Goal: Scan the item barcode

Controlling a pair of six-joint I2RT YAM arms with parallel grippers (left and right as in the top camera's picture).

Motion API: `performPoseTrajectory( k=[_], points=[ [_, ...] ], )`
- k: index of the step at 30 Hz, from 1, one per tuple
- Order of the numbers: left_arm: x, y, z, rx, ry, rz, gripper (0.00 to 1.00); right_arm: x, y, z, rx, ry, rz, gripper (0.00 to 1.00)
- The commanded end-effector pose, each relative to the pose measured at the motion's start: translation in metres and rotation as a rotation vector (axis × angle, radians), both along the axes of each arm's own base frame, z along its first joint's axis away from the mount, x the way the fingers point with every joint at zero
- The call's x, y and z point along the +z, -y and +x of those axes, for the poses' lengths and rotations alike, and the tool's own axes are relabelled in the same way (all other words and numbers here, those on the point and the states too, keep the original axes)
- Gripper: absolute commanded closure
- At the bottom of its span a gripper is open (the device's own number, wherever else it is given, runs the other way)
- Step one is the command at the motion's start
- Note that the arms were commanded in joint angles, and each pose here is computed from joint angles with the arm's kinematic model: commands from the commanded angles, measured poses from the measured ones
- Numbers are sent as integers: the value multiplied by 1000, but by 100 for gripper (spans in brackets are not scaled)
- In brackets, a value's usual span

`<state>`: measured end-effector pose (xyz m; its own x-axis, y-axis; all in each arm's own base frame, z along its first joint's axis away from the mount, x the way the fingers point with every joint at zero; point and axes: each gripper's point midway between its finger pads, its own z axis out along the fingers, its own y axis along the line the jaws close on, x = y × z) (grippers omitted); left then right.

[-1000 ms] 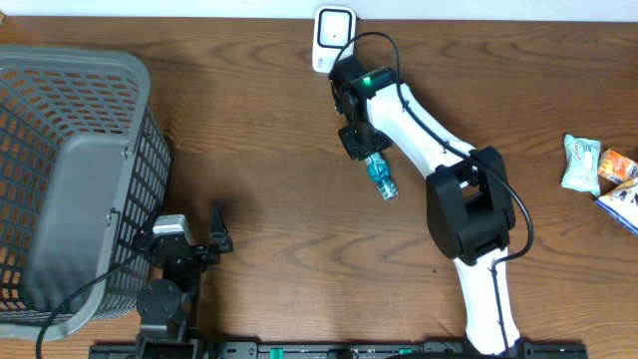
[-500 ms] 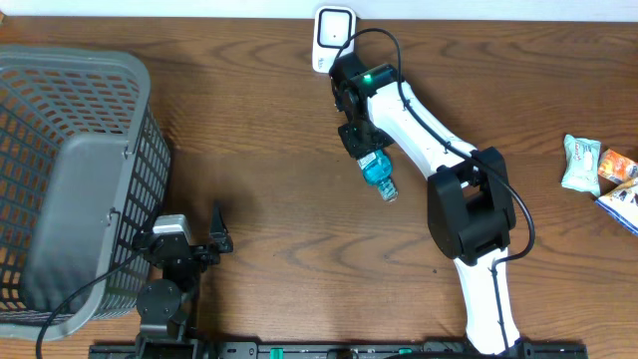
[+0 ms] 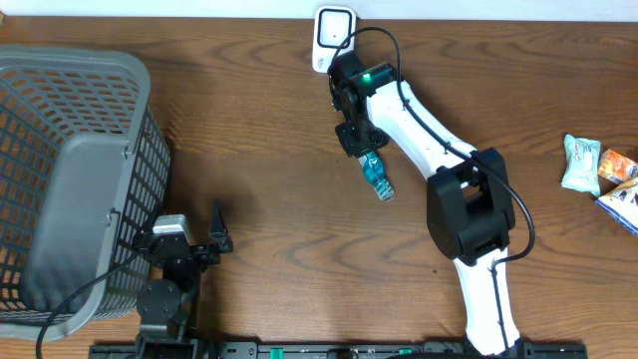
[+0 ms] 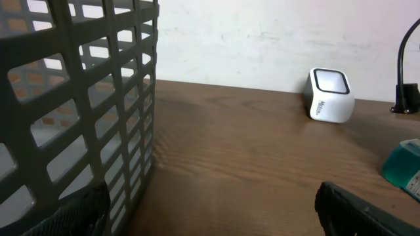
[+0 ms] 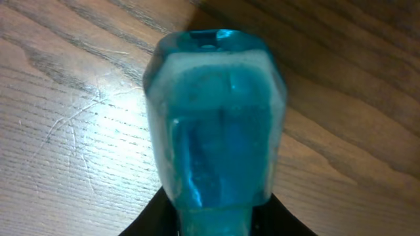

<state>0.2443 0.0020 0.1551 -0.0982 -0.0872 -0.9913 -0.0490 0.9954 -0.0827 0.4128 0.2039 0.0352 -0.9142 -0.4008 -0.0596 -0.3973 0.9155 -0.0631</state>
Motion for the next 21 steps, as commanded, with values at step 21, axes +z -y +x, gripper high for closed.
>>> performPoseTrajectory(
  k=[21],
  points=[
    [-18, -4, -1, 22, -49, -3, 0, 27, -77, -41, 199, -277, 700, 99]
  ],
)
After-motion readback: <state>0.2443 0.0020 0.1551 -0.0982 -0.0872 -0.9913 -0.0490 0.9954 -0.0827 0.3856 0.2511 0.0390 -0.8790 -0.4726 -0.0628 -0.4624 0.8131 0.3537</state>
